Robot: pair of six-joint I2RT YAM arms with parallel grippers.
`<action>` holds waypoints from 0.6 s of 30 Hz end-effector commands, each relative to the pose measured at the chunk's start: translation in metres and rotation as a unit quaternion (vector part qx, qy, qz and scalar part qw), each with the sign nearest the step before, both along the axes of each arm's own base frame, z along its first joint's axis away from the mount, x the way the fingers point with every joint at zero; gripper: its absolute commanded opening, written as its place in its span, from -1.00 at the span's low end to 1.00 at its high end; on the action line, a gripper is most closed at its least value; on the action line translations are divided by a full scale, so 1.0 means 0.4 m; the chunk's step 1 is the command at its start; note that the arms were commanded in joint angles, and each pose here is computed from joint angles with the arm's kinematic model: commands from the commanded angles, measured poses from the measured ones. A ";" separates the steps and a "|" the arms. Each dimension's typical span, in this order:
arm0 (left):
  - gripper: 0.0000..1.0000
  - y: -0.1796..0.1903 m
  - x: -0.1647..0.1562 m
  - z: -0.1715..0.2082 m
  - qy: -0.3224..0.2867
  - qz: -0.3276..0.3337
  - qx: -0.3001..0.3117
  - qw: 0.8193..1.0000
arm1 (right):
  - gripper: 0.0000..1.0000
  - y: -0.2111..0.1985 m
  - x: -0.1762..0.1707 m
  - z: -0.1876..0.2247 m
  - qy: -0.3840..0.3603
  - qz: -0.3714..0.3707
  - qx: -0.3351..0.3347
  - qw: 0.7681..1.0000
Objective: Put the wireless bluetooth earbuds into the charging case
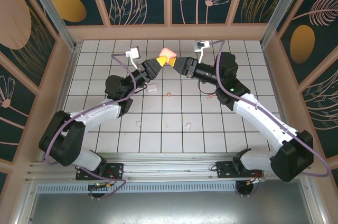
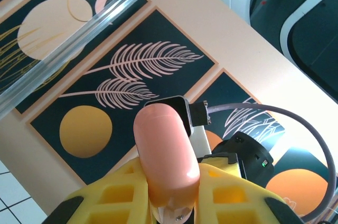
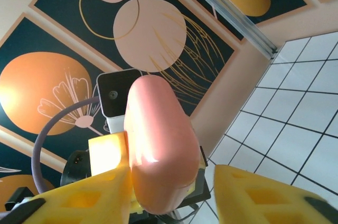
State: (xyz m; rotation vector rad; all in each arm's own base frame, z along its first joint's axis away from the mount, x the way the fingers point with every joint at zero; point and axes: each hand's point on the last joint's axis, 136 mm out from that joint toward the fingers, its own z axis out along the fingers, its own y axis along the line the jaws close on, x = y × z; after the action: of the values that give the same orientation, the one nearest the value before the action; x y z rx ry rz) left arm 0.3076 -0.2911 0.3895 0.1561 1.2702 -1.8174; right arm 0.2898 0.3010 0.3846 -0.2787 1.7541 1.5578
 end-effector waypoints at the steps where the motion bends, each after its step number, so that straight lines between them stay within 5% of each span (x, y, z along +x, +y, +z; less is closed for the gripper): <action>1: -1.00 0.002 -0.034 0.048 -0.034 -0.021 -0.015 0.999 | -0.24 0.007 0.000 0.060 -0.038 0.005 0.019 0.999; 6: -1.00 0.005 -0.050 0.036 -0.034 -0.027 -0.007 0.999 | -0.39 0.007 -0.011 0.078 -0.069 0.016 0.031 0.997; 11: -0.56 0.012 -0.063 0.015 -0.046 -0.006 0.032 0.998 | -0.57 0.003 -0.030 0.077 -0.116 0.023 0.008 0.993; 15: -0.15 0.016 -0.054 0.002 -0.068 0.043 0.133 0.988 | -0.66 -0.007 -0.033 0.061 -0.148 0.019 -0.065 0.987; 18: -0.01 0.040 -0.054 0.009 -0.104 0.098 0.229 0.963 | -0.70 -0.012 -0.044 0.058 -0.170 0.034 -0.109 0.979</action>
State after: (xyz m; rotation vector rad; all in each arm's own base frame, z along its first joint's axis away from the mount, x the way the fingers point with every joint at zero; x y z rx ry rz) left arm 0.2890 -0.2809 0.3921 0.2999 1.4070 -1.5399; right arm 0.2818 0.3044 0.3937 -0.5387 1.6941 1.3978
